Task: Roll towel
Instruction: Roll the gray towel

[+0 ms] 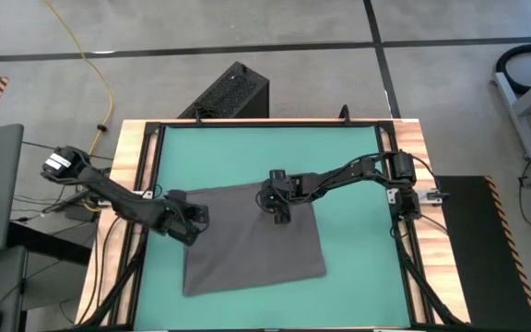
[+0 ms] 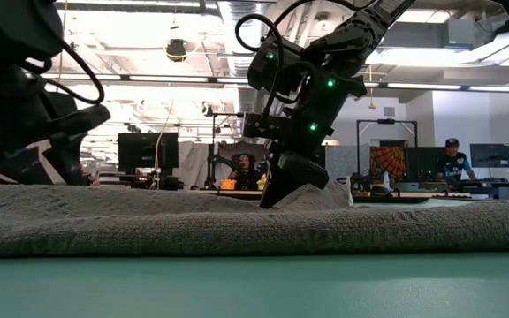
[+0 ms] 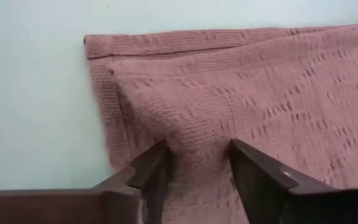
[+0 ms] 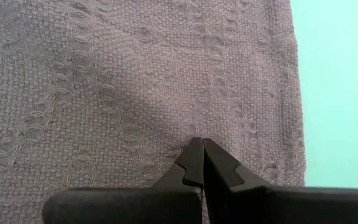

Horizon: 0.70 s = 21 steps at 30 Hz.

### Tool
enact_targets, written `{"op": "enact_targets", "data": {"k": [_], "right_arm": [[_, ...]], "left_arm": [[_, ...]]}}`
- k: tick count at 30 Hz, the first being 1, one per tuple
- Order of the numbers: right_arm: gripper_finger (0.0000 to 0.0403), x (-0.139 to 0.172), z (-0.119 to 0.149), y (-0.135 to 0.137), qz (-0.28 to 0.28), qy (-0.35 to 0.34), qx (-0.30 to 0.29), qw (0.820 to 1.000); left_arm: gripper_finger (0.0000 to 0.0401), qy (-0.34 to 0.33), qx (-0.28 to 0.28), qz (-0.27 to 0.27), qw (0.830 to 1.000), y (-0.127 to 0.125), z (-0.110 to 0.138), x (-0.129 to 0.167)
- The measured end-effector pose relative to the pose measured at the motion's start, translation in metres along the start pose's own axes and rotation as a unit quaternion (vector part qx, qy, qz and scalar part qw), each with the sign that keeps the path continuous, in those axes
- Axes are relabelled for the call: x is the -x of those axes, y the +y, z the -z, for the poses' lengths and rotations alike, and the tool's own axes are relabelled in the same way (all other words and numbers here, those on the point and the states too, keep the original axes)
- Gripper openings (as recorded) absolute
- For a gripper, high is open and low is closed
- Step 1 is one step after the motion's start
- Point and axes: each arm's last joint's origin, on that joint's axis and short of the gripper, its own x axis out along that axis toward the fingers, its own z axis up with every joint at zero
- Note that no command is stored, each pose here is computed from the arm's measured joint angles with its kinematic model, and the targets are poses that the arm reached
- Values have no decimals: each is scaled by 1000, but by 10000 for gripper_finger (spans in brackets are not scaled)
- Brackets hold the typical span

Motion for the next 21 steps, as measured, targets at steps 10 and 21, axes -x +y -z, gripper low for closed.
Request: {"op": "enact_targets", "data": {"k": [10,21], "right_arm": [[20,6,-1,0,-1,-1,6,1000],[20,50,-17,-6,12,-61,-7,998]], "left_arm": [[7,-17,-20,-6,1000,0,-3,0],[1,-51,-85,-64,993,-16,-20,27]]}}
